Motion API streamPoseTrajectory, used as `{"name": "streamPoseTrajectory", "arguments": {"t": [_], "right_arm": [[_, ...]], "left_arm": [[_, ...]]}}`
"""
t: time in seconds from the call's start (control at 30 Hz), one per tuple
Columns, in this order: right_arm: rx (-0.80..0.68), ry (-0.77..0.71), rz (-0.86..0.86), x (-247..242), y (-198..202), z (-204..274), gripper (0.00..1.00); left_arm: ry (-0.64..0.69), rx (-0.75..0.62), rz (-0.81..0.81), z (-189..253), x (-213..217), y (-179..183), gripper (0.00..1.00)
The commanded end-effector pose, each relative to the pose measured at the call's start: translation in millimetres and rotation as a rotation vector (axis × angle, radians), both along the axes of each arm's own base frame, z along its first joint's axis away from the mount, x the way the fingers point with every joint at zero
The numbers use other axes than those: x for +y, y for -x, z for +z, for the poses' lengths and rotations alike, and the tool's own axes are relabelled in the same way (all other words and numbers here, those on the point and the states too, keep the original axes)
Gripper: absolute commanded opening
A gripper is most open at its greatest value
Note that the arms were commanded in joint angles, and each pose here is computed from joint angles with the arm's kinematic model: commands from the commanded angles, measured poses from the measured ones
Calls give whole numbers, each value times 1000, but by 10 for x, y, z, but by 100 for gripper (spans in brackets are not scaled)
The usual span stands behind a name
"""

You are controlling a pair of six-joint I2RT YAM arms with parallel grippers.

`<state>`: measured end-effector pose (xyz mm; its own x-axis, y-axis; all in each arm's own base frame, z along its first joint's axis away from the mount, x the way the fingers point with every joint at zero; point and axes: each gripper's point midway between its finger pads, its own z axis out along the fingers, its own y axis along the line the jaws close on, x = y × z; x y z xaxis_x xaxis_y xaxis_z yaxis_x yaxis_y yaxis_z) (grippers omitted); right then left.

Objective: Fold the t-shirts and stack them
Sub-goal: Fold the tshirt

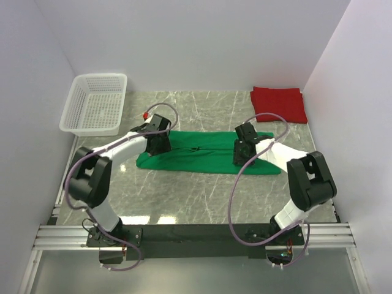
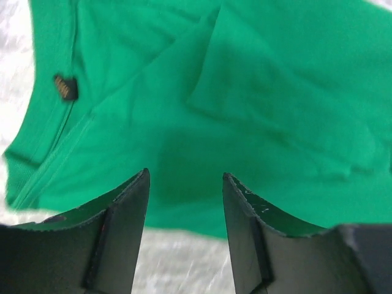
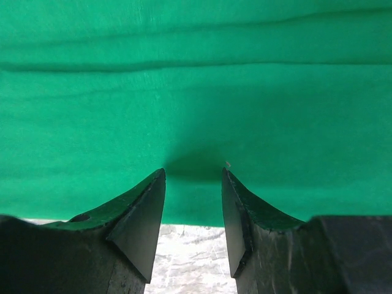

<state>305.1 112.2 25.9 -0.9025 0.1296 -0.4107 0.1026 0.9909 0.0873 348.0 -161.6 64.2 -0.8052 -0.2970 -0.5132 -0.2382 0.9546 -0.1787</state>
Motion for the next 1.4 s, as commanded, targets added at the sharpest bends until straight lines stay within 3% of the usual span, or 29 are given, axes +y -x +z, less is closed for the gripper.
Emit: {"name": "streamPoseTrajectory", "arguments": {"t": [0.0,0.3,0.57,0.73,0.93,1.07,1.27,1.37], "right_arm": [[42,60,48,27,50,-64,49],[248,78,204,345,727,-337,49],[451,-17,525,1164,1696,-356,49],[492,-86,679,1741,1881,-356,49],[491,-129,805,2363,1875,-428,49],[413,-125,814,2591,1653,-308,49],[216,-70,730,2576,1197,120,50],[118,-76,672,2419,1061,416,51]], "left_arm": [[-34,-38,25,-72,-33,-283,56],[-129,67,21,-600,161,-646,53],[-196,-9,-108,-488,2,-1499,62],[-172,-99,-203,-425,-252,-1982,66],[-79,-151,-284,-452,-540,-2223,68],[-72,-202,-296,-452,-584,-2389,69],[-6,-280,-231,-332,-470,-2698,71],[50,-339,-199,-141,-413,-2825,78]]}}
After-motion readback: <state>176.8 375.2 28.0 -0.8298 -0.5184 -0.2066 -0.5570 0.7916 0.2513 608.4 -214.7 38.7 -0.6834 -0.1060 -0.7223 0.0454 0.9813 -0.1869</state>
